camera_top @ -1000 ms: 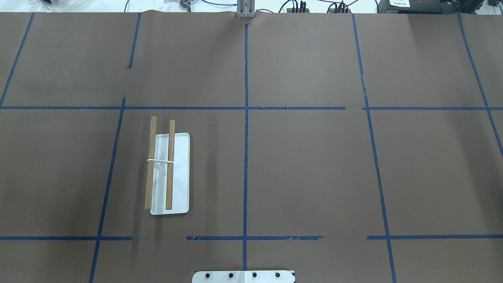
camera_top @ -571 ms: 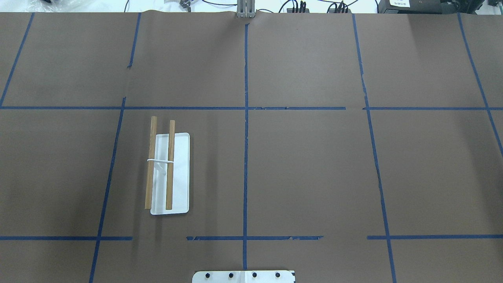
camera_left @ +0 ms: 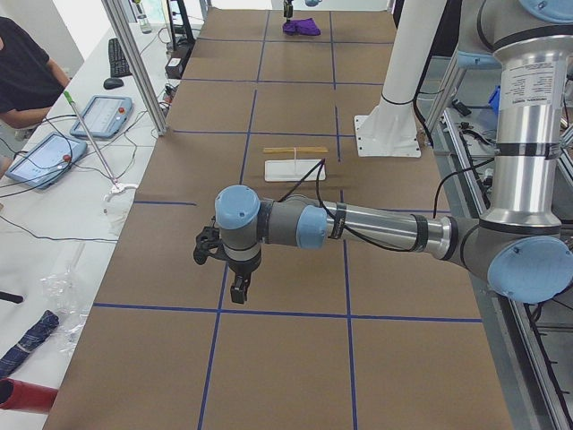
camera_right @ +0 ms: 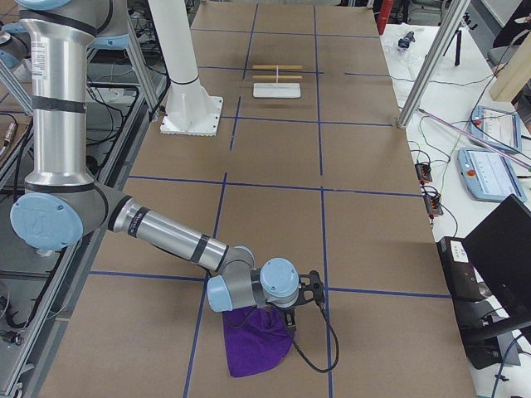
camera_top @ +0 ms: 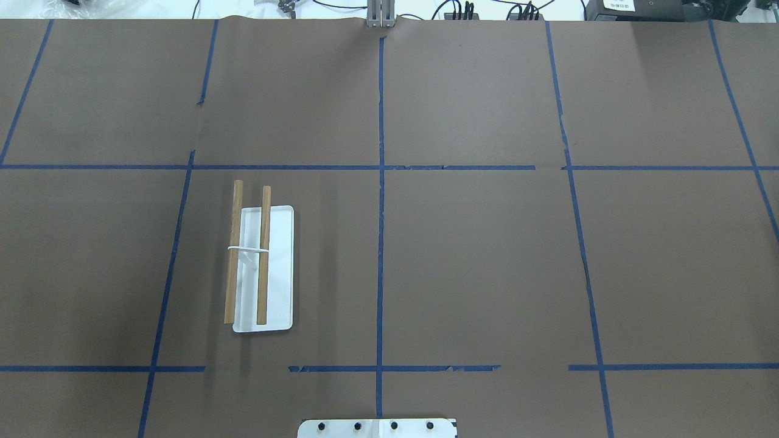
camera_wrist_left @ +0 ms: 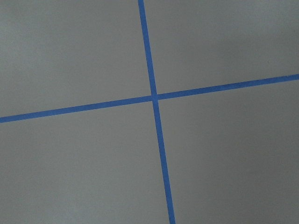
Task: Hang towel on rack
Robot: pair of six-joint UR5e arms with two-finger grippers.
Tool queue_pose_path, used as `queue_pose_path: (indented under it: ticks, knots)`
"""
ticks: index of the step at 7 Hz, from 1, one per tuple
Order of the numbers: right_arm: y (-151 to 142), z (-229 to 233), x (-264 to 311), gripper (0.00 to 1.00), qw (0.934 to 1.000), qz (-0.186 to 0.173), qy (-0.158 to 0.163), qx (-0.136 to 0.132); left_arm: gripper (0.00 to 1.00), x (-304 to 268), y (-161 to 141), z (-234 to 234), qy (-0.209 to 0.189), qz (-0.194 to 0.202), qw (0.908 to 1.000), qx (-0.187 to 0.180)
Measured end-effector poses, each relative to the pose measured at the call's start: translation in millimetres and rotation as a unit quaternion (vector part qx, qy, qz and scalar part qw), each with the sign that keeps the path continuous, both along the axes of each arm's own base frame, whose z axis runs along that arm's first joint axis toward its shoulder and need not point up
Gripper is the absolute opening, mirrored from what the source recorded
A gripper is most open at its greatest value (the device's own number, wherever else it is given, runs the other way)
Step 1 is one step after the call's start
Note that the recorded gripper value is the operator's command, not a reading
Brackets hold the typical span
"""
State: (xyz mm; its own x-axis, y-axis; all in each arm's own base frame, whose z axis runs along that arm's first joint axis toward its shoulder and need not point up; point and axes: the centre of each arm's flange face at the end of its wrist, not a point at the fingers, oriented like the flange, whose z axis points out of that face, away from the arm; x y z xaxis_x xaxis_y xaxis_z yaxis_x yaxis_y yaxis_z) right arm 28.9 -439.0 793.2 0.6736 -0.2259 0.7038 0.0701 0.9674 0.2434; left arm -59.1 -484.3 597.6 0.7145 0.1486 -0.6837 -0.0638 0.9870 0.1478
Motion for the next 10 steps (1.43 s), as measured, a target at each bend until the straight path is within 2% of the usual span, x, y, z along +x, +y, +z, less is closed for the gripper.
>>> queue_pose_path:
  ticks: [3, 6, 7, 8, 9, 10]
  knots:
    - [43, 32, -10, 1.00, 0.9993, -0.017, 0.008, -0.031, 1.00, 0, -1, -4, 0.001, 0.000, 1.0000, 0.004]
    - [55, 49, -7, 1.00, 0.9978, -0.014, 0.048, -0.043, 1.00, 0, -2, -6, 0.002, 0.000, 1.0000, 0.005]
    - [55, 53, -6, 0.87, 0.9972, -0.012, 0.059, -0.044, 1.00, 0, -2, -6, 0.002, 0.000, 1.0000, 0.006]
    - [57, 60, -4, 0.50, 0.9965, -0.010, 0.067, -0.049, 1.00, 0, -3, -7, 0.002, 0.000, 1.0000, 0.007]
    - [59, 65, -3, 0.00, 0.9960, -0.009, 0.071, -0.053, 1.00, 0, -3, -9, 0.002, 0.000, 1.0000, 0.008]
    - [59, 66, -3, 0.00, 0.9960, -0.009, 0.071, -0.054, 1.00, 0, -4, -10, 0.002, 0.000, 0.9999, 0.010]
